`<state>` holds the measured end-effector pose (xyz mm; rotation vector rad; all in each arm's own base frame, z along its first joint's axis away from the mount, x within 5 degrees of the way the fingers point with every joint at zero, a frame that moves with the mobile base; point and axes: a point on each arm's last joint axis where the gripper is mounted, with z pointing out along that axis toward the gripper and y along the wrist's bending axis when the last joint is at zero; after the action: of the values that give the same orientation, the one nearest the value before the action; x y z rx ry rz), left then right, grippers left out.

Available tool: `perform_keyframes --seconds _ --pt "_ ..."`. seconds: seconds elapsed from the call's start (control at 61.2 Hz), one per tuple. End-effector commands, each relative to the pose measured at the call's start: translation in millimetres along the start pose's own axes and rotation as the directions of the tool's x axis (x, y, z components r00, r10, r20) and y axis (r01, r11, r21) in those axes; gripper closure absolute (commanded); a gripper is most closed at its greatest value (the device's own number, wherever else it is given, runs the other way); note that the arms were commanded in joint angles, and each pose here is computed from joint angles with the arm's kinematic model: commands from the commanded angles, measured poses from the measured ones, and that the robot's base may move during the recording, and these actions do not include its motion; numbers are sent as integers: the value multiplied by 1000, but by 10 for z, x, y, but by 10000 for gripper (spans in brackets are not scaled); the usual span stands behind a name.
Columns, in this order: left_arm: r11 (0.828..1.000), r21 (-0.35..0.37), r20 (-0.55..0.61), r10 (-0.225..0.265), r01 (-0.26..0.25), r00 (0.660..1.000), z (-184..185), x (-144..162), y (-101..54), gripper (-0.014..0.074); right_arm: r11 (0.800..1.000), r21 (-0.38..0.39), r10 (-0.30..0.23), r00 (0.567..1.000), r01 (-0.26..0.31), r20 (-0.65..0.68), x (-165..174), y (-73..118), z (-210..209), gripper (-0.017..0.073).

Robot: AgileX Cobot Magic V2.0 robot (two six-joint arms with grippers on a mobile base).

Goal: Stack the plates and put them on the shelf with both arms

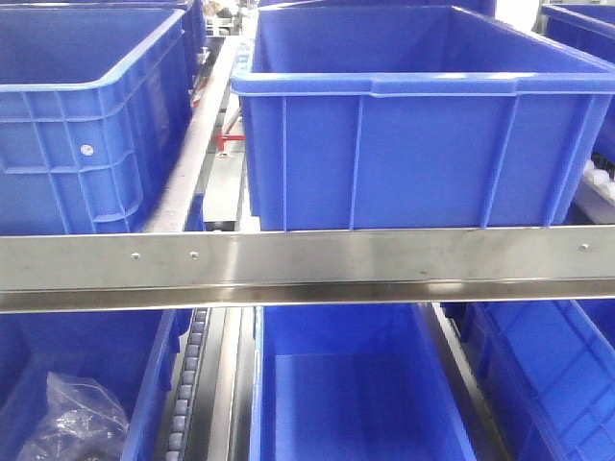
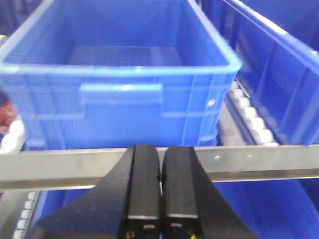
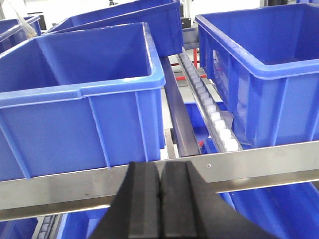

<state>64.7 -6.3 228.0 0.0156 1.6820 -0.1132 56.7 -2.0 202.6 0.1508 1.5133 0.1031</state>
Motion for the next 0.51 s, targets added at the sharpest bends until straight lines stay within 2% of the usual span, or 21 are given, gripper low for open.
perform_keyframes --seconds 0.0,0.163,0.49 --pt "1000 -26 139 -5 9 990 -80 25 24 508 1000 -12 -6 993 7 115 -134 18 -27 503" --pt "998 -64 126 -10 18 992 -56 315 66 508 1000 -12 -6 993 7 115 -134 18 -27 503" --pt "998 -66 131 2 7 991 -59 305 66 508 1000 -12 -6 993 7 116 -137 19 -28 503"
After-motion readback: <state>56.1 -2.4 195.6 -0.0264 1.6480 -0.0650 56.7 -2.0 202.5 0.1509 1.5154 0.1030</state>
